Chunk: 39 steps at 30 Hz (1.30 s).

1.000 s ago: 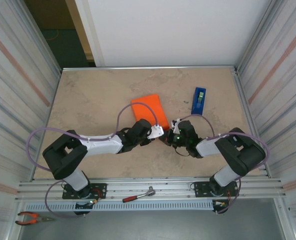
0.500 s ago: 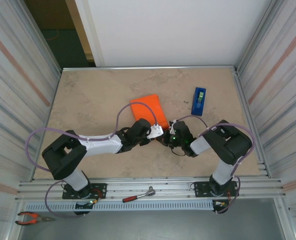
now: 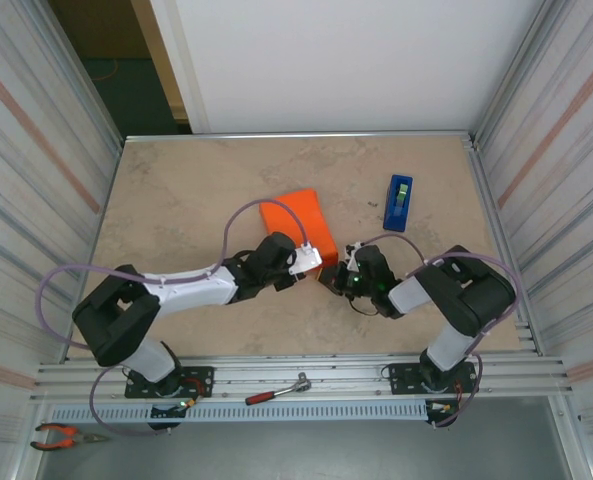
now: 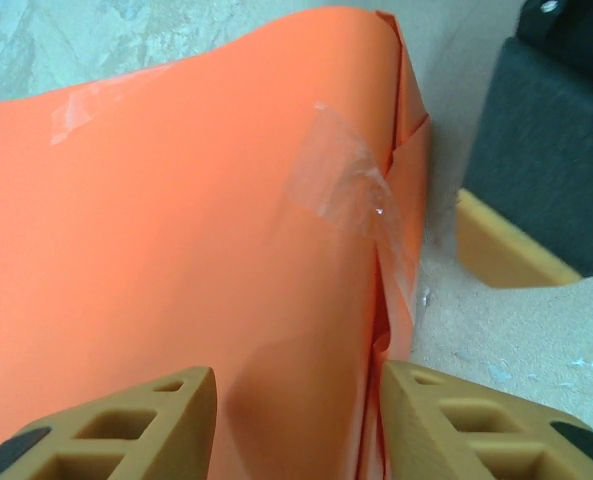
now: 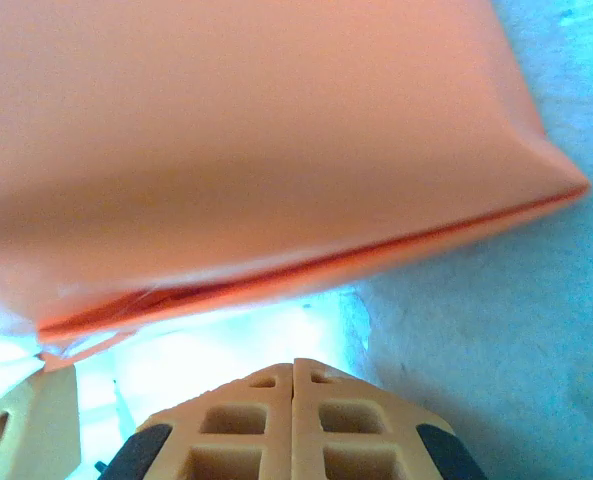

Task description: Wrap the gift box in paper

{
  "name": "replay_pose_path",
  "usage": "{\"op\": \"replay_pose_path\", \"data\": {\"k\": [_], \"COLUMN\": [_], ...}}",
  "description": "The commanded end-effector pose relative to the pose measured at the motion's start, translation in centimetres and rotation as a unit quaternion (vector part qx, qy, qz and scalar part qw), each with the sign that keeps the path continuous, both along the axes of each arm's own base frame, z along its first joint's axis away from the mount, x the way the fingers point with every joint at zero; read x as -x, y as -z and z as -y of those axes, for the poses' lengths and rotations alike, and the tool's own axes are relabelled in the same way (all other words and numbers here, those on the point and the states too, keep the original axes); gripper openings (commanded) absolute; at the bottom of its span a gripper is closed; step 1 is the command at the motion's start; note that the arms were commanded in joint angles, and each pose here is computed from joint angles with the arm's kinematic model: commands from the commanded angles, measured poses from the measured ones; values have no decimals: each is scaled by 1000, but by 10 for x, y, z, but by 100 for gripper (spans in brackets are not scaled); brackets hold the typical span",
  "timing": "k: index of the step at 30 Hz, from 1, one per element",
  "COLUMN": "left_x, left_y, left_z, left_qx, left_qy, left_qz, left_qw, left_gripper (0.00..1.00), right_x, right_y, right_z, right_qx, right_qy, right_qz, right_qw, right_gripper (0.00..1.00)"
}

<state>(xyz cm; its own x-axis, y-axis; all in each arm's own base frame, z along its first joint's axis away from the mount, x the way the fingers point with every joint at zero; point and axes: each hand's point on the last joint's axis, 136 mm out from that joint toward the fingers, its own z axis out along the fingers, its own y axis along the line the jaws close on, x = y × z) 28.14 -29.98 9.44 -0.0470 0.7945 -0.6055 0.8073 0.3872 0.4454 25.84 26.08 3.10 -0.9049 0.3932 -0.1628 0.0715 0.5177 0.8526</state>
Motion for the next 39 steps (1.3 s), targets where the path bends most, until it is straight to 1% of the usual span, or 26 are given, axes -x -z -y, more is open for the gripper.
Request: {"op": "replay_pose_path", "data": {"k": [1, 6, 10, 13, 18, 22, 25, 39], "left_x": [1, 0, -4, -11, -26, -37, -40, -41], "left_y": [-25, -32, -45, -55, -72, -78, -80, -79], "left_z": [2, -1, -4, -12, -28, -42, -46, -50], "left_qx": [43, 55, 75, 95, 131, 149, 152, 156], "left_qy": [-2, -9, -18, -33, -68, -95, -104, -110], "left_qz": [-8, -6, 5, 9, 16, 19, 21, 24], "left_qw": [999, 998, 997, 995, 989, 984, 983, 981], "left_gripper": [47, 46, 46, 47, 47, 48, 48, 48], "right_x": [4, 2, -2, -9, -23, -31, -37, -61], "right_y": [-14, -40, -61, -76, -89, -91, -89, -71], "right_z": [1, -2, -1, 0, -1, -7, -9, -14], "right_qx": [-1, 0, 10, 9, 5, 2, 3, 10], "right_qy": [-13, -32, -39, -39, -39, -43, -42, -38], "right_qz": [13, 35, 54, 66, 75, 76, 74, 54], "right_qw": [1000, 999, 998, 997, 996, 996, 996, 998], "right_gripper": [0, 0, 0, 0, 0, 0, 0, 0]}}
